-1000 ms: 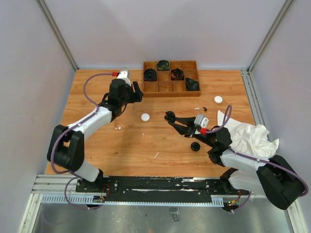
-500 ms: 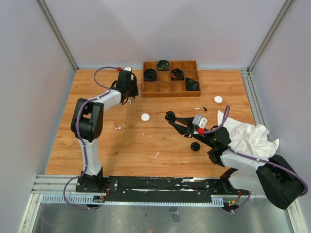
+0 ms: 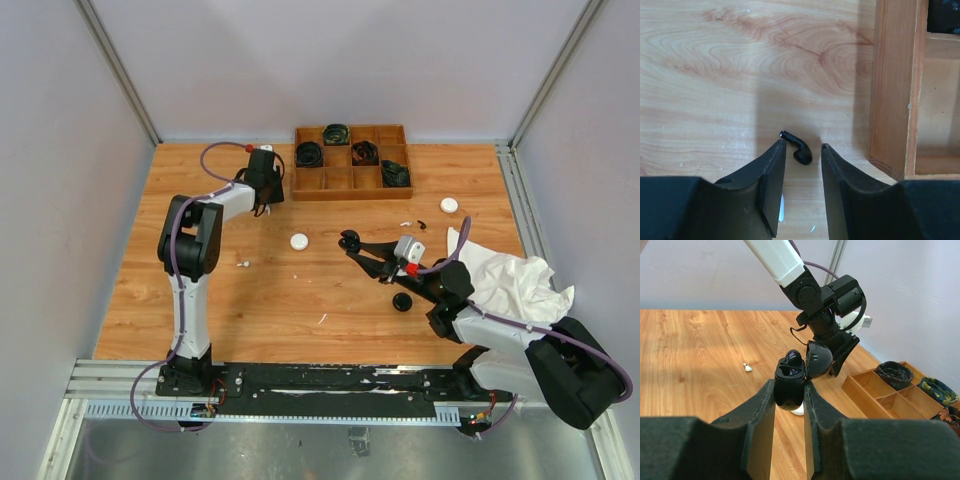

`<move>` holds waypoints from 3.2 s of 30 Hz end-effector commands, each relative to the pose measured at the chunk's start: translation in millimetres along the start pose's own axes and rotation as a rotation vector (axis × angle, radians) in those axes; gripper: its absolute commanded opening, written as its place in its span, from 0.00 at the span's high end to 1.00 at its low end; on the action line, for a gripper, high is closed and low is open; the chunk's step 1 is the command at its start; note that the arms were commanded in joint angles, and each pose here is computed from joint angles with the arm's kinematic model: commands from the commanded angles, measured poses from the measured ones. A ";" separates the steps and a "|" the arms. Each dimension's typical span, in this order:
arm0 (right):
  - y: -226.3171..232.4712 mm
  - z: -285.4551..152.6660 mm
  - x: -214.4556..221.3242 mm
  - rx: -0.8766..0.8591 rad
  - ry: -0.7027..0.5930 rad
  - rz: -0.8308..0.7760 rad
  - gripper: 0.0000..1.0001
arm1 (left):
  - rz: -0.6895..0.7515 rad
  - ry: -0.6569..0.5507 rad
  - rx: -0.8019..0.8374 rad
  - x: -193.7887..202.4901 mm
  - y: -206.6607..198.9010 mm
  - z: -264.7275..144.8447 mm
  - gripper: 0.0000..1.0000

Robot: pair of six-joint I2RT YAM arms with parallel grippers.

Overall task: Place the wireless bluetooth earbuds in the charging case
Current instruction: Move the earbud to the center of the board, then pick up the earbud from the center of the board.

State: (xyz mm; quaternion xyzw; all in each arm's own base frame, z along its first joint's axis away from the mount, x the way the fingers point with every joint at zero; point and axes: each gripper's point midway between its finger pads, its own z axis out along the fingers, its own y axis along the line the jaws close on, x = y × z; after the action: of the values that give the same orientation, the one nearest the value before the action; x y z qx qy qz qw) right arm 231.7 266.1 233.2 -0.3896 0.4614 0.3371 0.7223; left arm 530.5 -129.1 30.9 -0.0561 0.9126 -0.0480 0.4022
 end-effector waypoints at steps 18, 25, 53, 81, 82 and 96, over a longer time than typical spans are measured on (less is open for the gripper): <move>1.6 1.8 -13.4 -0.010 -0.044 -0.027 0.98 | 0.069 0.058 0.047 17.9 3.1 -31.0 0.88; 3.0 0.7 -16.1 -0.010 -0.050 -0.025 0.99 | 0.158 0.050 0.114 25.5 -21.2 -77.2 0.89; -8.7 -25.9 -9.8 0.140 0.003 -0.024 0.99 | 0.478 0.236 0.353 217.2 -108.2 -192.9 0.88; -5.2 -23.2 -7.7 0.117 0.011 -0.006 0.98 | 0.432 0.182 0.136 200.7 -63.9 -198.8 0.57; -4.5 -22.9 -8.0 0.113 0.010 -0.006 0.98 | 0.425 0.180 0.122 198.8 -60.2 -197.3 0.57; -3.7 -23.3 -6.9 0.108 0.019 -0.006 0.97 | 0.229 0.130 0.232 162.8 -67.0 -191.8 0.53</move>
State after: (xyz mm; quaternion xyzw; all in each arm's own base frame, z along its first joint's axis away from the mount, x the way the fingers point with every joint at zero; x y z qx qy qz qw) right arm 232.2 235.8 224.5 -0.3463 0.5039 0.2919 0.7355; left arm 279.8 -191.2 32.5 0.1042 0.9357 -0.0579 0.3322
